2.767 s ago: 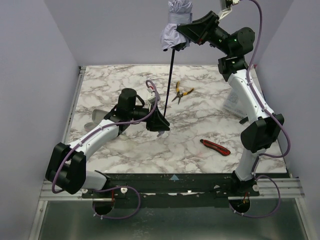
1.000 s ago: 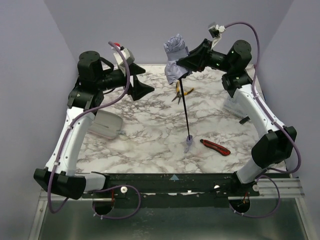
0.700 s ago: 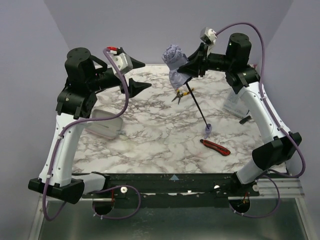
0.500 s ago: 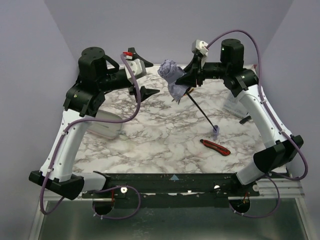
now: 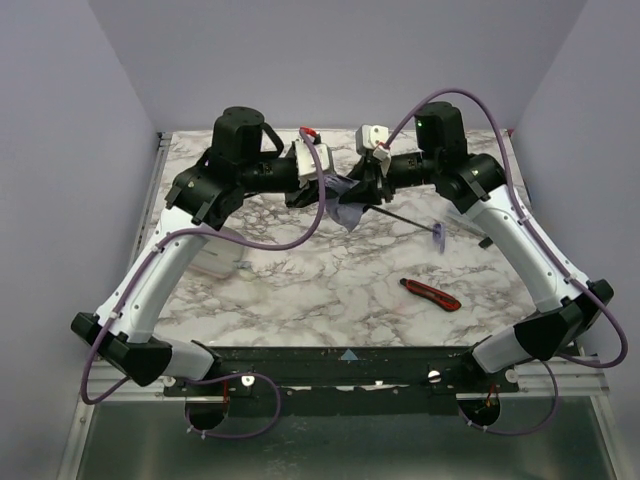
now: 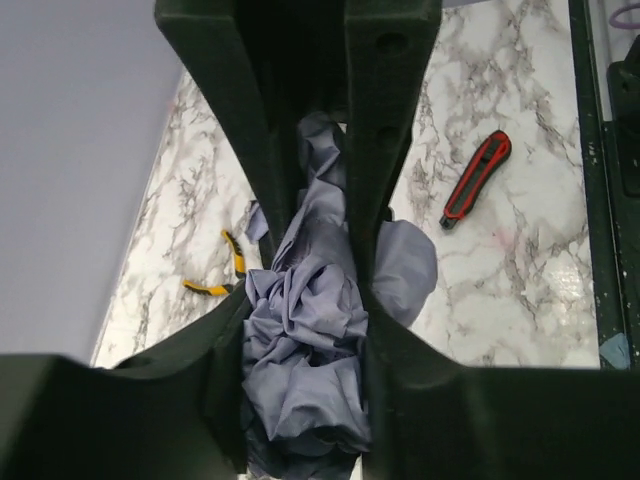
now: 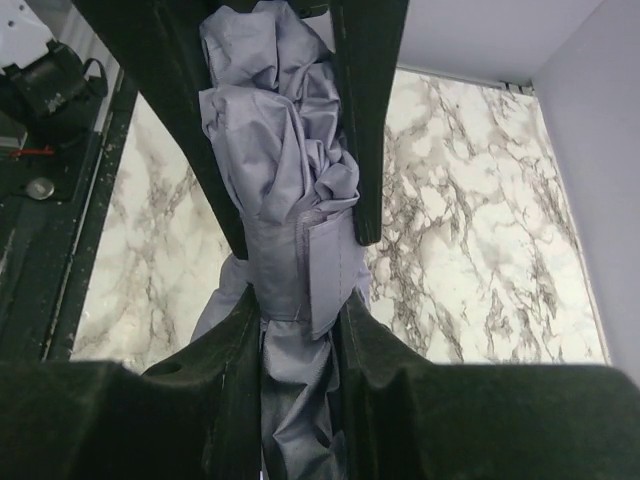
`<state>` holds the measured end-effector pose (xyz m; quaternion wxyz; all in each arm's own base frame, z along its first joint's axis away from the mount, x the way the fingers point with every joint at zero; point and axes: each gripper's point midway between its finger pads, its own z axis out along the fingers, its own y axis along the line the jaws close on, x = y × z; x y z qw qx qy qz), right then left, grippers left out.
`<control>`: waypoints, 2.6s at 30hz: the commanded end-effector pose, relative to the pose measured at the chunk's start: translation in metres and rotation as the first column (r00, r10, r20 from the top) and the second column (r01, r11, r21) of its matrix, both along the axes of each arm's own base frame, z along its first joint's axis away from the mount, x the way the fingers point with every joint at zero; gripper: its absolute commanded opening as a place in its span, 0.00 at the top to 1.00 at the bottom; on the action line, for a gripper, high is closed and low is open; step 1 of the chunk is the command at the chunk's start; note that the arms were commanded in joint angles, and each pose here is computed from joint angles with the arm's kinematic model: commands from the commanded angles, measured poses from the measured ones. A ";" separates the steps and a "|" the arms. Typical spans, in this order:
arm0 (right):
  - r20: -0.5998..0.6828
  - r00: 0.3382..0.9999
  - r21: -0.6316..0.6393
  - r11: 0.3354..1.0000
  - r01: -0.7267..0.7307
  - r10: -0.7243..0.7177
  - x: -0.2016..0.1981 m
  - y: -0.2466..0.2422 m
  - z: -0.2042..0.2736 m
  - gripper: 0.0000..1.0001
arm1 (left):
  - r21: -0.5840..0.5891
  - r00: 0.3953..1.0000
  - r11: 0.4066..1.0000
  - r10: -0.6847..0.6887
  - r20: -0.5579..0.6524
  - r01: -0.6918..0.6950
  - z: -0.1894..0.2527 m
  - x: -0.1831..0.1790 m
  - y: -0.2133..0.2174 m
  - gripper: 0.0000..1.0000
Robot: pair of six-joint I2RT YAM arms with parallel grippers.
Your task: Open the umbrella
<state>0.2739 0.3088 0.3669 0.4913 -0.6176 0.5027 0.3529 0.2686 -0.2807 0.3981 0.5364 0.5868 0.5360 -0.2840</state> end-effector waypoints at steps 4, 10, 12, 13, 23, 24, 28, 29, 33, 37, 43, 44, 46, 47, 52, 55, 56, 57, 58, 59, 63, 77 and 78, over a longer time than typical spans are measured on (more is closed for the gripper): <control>0.034 0.997 -0.014 0.997 0.073 -0.072 0.000 -0.010 0.004 0.56 | -0.011 0.999 1.000 -0.002 0.051 0.003 -0.007 -0.012 0.012 1.00; -0.050 0.987 -0.060 0.987 0.152 -0.155 0.008 -0.015 -0.015 0.01 | -0.160 0.996 0.987 0.004 0.095 0.011 0.020 -0.018 0.016 1.00; -0.071 0.985 -0.060 0.986 0.155 -0.159 0.008 -0.014 -0.020 0.00 | -0.198 0.995 0.980 0.010 0.097 0.010 0.024 -0.021 0.017 1.00; -0.077 0.984 -0.049 0.986 0.157 -0.160 0.008 -0.013 -0.021 0.00 | -0.223 0.995 0.975 0.012 0.095 0.009 0.029 -0.023 0.018 1.00; -0.065 0.993 0.072 0.992 0.102 -0.097 0.005 0.002 -0.019 0.12 | -0.337 0.998 0.940 -0.028 0.056 0.046 0.042 -0.045 0.019 1.00; -0.053 0.994 0.079 0.992 0.102 -0.098 0.006 0.002 -0.016 0.20 | -0.331 0.998 0.942 -0.034 0.054 0.050 0.039 -0.047 0.020 1.00; 0.001 0.992 0.094 0.988 0.122 -0.123 0.008 -0.002 -0.007 0.52 | -0.286 1.000 0.958 0.024 0.001 -0.023 0.020 -0.042 0.027 1.00; 0.011 0.990 0.090 0.986 0.138 -0.140 0.011 -0.004 -0.008 0.63 | -0.274 0.999 0.961 0.035 -0.009 -0.036 0.018 -0.041 0.029 1.00; 0.041 0.986 0.043 0.987 0.158 -0.160 0.015 -0.009 -0.013 0.97 | -0.226 0.998 0.973 0.038 -0.039 -0.046 0.011 -0.046 0.033 0.85; 0.101 0.983 -0.030 0.987 0.156 -0.152 0.017 -0.017 -0.024 1.00 | -0.139 0.996 0.986 0.086 -0.018 -0.087 0.012 -0.045 0.045 0.44; 0.194 0.966 -0.144 0.969 0.202 -0.173 0.028 -0.032 -0.044 1.00 | -0.081 0.997 0.994 0.076 0.034 -0.073 0.034 -0.051 0.053 0.38; 0.203 0.963 -0.157 0.965 0.208 -0.175 0.030 -0.034 -0.047 1.00 | -0.080 0.997 0.994 0.074 0.035 -0.071 0.034 -0.050 0.053 0.39; 0.222 0.960 -0.173 0.962 0.210 -0.170 0.030 -0.034 -0.049 1.00 | -0.072 0.996 0.994 0.085 0.014 -0.084 0.033 -0.045 0.049 0.43; 0.226 0.958 -0.173 0.961 0.217 -0.176 0.031 -0.034 -0.048 1.00 | -0.067 0.996 0.994 0.089 0.003 -0.088 0.034 -0.043 0.048 0.46; 0.217 0.963 -0.177 0.964 0.200 -0.160 0.028 -0.032 -0.046 1.00 | -0.006 0.997 0.997 0.071 -0.028 -0.072 0.025 -0.032 0.035 0.59; 0.230 0.961 -0.176 0.964 0.199 -0.156 0.027 -0.031 -0.046 1.00 | 0.016 0.998 0.998 0.059 -0.028 -0.058 0.022 -0.029 0.027 0.59; 0.233 0.960 -0.173 0.965 0.198 -0.155 0.028 -0.031 -0.044 1.00 | 0.016 0.998 0.998 0.058 -0.040 -0.058 0.022 -0.029 0.025 0.58; 0.234 0.960 -0.171 0.966 0.195 -0.153 0.027 -0.030 -0.043 1.00 | 0.016 0.997 0.998 0.056 -0.053 -0.055 0.021 -0.029 0.023 0.57; 0.236 0.960 -0.168 0.967 0.192 -0.150 0.026 -0.029 -0.042 1.00 | 0.022 0.996 0.998 0.054 -0.065 -0.052 0.018 -0.029 0.021 0.57; 0.241 0.959 -0.165 0.968 0.190 -0.147 0.025 -0.028 -0.041 1.00 | 0.034 0.996 0.998 0.059 -0.070 -0.056 0.014 -0.028 0.020 0.57; 0.257 0.956 -0.152 0.971 0.186 -0.143 0.024 -0.026 -0.037 1.00 | 0.068 0.994 0.995 0.079 -0.080 -0.074 0.004 -0.022 0.016 0.58; 0.302 0.947 -0.116 0.982 0.149 -0.108 0.018 -0.020 -0.027 1.00 | 0.131 0.971 0.973 0.205 -0.121 -0.189 -0.011 -0.002 0.019 0.77; 0.306 0.946 -0.114 0.983 0.147 -0.106 0.017 -0.020 -0.026 1.00 | 0.136 0.972 0.973 0.205 -0.117 -0.188 -0.012 -0.001 0.019 0.76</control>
